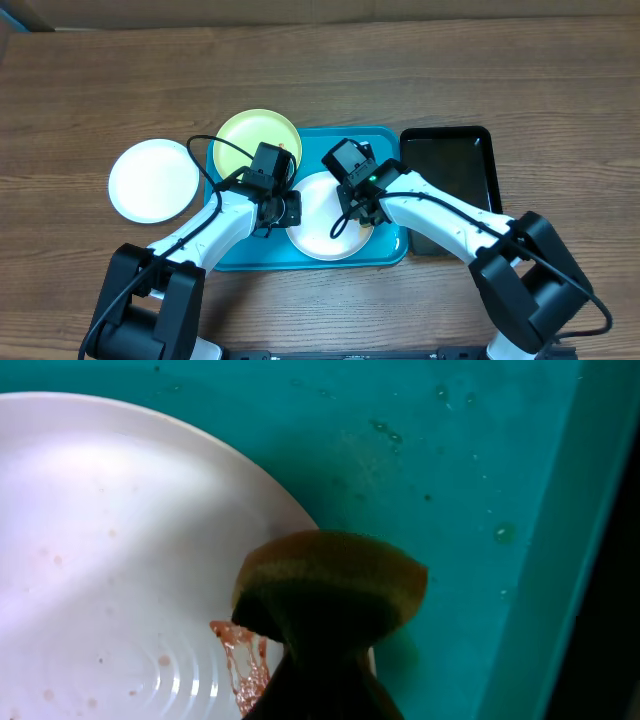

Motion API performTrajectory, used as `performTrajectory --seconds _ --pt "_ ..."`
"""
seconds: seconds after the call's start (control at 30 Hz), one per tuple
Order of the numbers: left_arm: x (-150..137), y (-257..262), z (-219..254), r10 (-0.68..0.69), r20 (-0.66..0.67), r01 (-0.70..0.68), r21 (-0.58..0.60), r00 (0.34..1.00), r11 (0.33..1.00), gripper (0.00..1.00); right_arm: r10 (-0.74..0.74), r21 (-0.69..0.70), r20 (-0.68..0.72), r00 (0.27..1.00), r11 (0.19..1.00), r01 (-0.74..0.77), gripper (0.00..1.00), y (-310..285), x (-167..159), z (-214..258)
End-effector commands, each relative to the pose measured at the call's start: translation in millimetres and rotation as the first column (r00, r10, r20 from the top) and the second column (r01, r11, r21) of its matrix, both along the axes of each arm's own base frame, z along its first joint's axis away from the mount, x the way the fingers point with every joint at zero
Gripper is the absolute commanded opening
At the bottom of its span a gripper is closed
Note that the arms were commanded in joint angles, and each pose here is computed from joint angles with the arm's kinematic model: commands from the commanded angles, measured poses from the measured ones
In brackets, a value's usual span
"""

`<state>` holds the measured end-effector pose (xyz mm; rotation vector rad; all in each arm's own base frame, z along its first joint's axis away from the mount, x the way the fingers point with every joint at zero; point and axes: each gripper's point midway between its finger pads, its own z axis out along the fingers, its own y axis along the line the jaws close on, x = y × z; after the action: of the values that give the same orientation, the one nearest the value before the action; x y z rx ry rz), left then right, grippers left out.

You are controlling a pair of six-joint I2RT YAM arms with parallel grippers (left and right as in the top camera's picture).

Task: Clean dirty plates on tray and stack at the side
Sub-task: 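Scrub the pink-white plate with the sponge in the right gripper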

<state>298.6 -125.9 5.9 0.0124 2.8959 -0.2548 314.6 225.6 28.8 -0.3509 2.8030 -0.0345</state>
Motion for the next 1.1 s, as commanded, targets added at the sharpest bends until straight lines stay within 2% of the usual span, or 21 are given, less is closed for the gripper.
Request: performTrajectory --seconds 0.0,0.23,0.63,0.73,0.87,0.97,1.07 --pt "-6.9 5.0 -11.7 -0.009 -0.034 0.01 0.027 0.999 1.0 0.05 0.005 0.024 -0.041 0.999 1.0 -0.004 0.04 7.0 -4.5 -13.1" --pt "-6.8 5.1 -11.8 -0.009 -0.034 0.01 0.028 0.999 1.0 0.05 0.056 0.138 -0.178 0.982 0.99 -0.032 0.04 29.5 -25.8 -33.2" --pt "-6.9 5.1 -11.8 -0.009 -0.035 0.01 0.028 0.999 1.0 0.06 0.144 0.342 -0.259 0.955 0.938 -0.049 0.04 62.4 -37.4 -22.3" --pt "-6.9 5.1 -11.8 -0.009 -0.035 0.01 0.028 0.999 1.0 0.07 0.214 0.43 -0.25 0.944 0.898 -0.09 0.04 72.6 -31.3 -3.0" --pt "-6.8 5.1 -11.8 -0.009 -0.034 0.01 0.028 0.999 1.0 0.1 0.33 0.599 -0.202 0.922 0.787 -0.151 0.04 81.7 -19.4 49.9" --pt "-6.8 5.1 -11.8 -0.009 -0.034 0.01 0.028 0.999 1.0 0.1 0.295 0.646 -0.186 0.937 0.755 -0.109 0.04 67.0 -0.7 86.5" --pt "-6.8 5.1 -11.8 -0.009 -0.034 0.01 0.028 0.999 1.0 0.11 0.231 0.647 -0.176 0.957 0.759 -0.065 0.04 36.5 16.8 111.8"
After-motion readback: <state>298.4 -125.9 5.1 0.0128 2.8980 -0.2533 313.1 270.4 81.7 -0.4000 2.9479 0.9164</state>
